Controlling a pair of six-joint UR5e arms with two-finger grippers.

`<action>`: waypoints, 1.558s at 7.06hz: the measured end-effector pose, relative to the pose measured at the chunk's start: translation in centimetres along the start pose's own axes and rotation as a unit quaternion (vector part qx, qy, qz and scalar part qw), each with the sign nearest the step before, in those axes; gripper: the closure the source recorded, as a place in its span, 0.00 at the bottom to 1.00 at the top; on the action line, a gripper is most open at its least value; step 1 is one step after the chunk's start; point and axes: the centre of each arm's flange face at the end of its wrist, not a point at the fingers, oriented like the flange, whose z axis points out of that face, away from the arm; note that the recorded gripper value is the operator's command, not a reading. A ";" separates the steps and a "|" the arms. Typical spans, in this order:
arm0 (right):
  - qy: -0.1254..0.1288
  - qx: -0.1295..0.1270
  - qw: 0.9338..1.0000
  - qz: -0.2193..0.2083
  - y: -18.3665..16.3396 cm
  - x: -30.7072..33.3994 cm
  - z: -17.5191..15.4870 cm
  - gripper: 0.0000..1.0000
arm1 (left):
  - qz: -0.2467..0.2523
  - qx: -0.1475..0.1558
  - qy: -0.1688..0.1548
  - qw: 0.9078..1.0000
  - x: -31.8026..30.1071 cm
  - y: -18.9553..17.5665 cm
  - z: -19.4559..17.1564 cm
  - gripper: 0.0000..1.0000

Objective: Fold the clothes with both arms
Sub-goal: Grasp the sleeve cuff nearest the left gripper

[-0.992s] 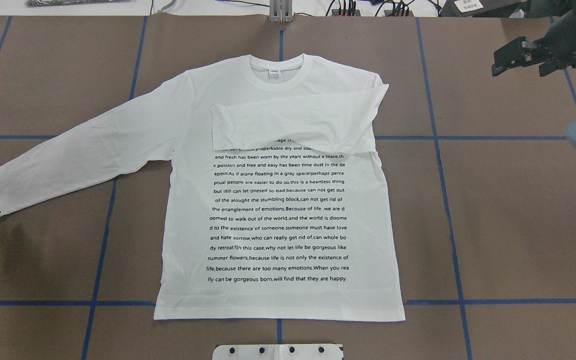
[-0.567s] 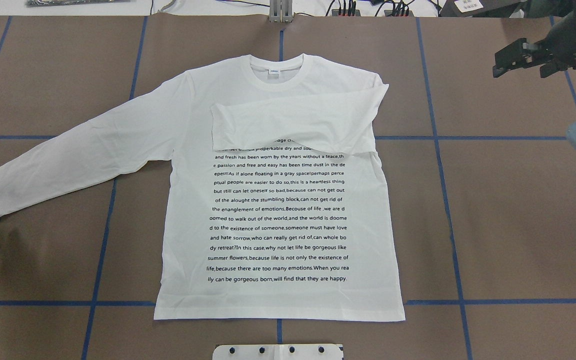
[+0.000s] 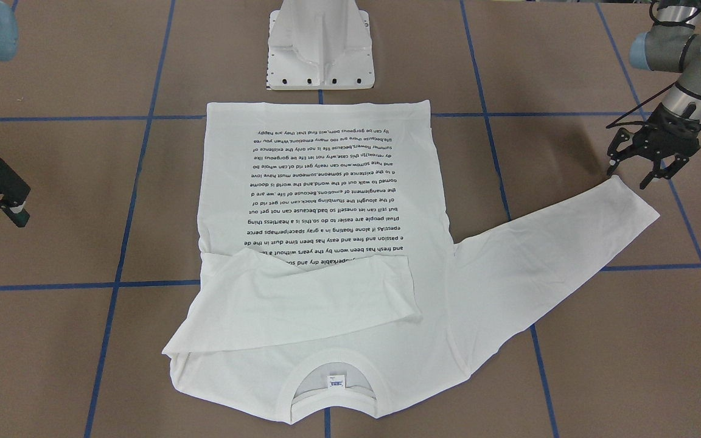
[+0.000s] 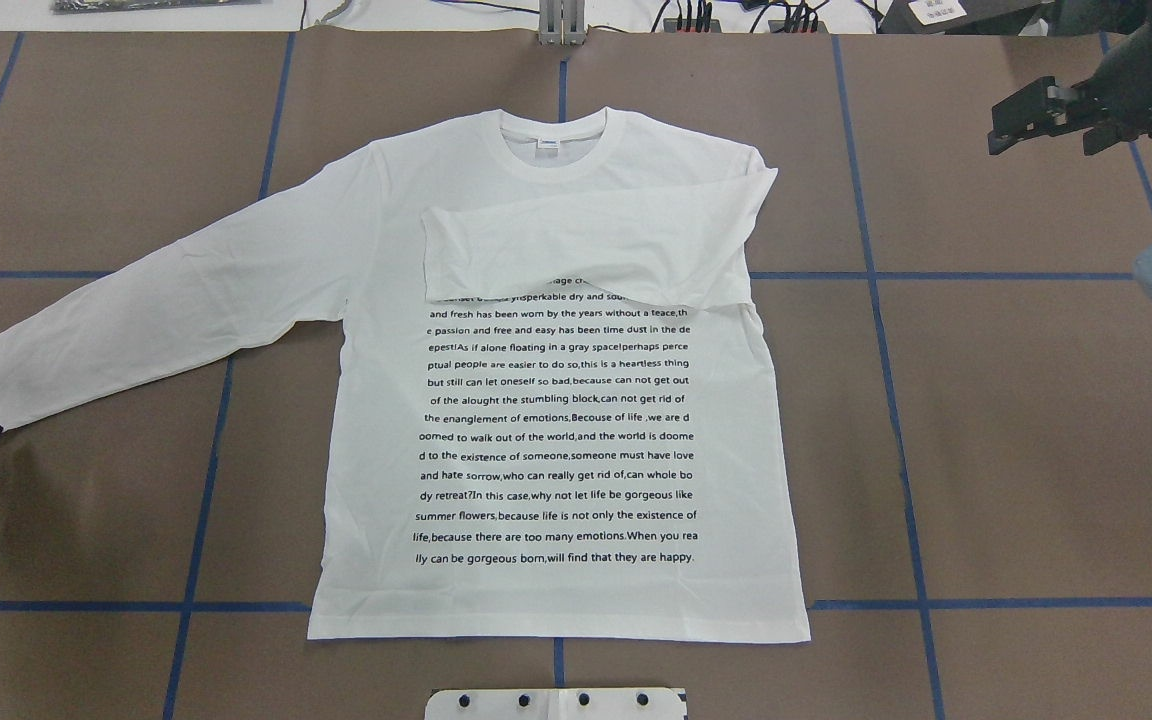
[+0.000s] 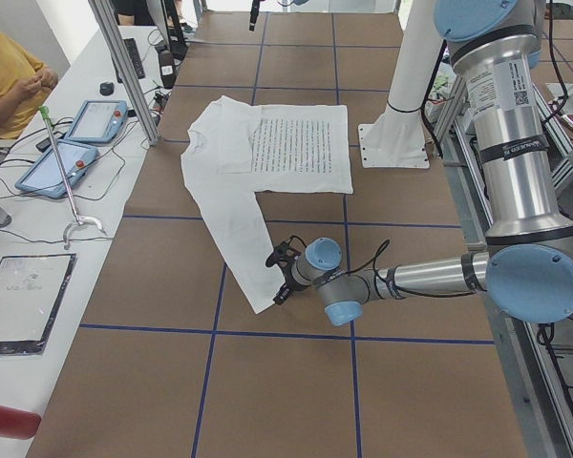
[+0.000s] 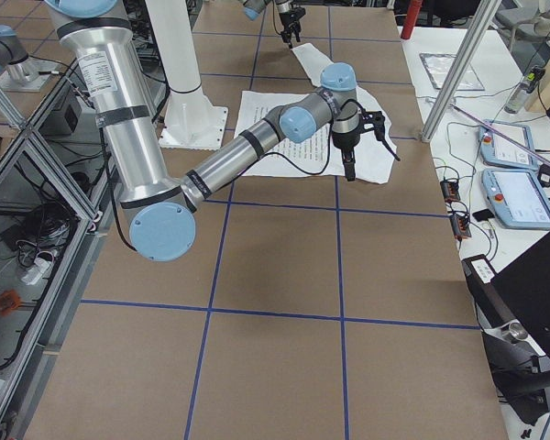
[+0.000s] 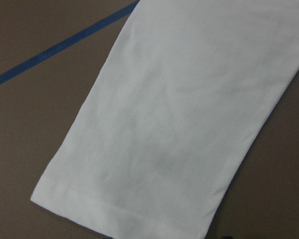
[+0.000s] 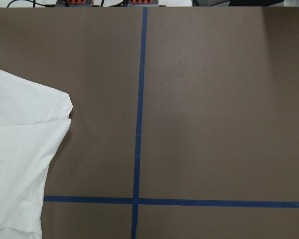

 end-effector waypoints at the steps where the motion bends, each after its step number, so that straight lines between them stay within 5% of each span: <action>1: 0.000 0.000 1.000 0.000 0.0 0.0 0.0 0.00 | 0.001 0.001 0.000 1.000 0.1 -0.1 0.1 0.29; 4: 0.001 -0.001 1.000 0.000 0.0 0.1 0.1 0.00 | 0.007 0.002 -0.004 1.000 0.5 -0.2 0.6 0.33; 7: 0.003 -0.002 1.000 0.001 0.1 0.3 0.3 0.00 | 0.010 -0.001 -0.002 1.000 0.9 -0.1 0.9 0.66; 9: 0.003 -0.003 1.000 0.001 0.2 0.4 0.3 0.00 | 0.010 -0.001 -0.001 1.000 0.9 -0.1 0.9 1.00; 11: 0.003 -0.003 1.000 0.001 0.2 0.4 0.3 0.00 | 0.011 0.001 0.001 1.000 1.0 -0.2 0.9 1.00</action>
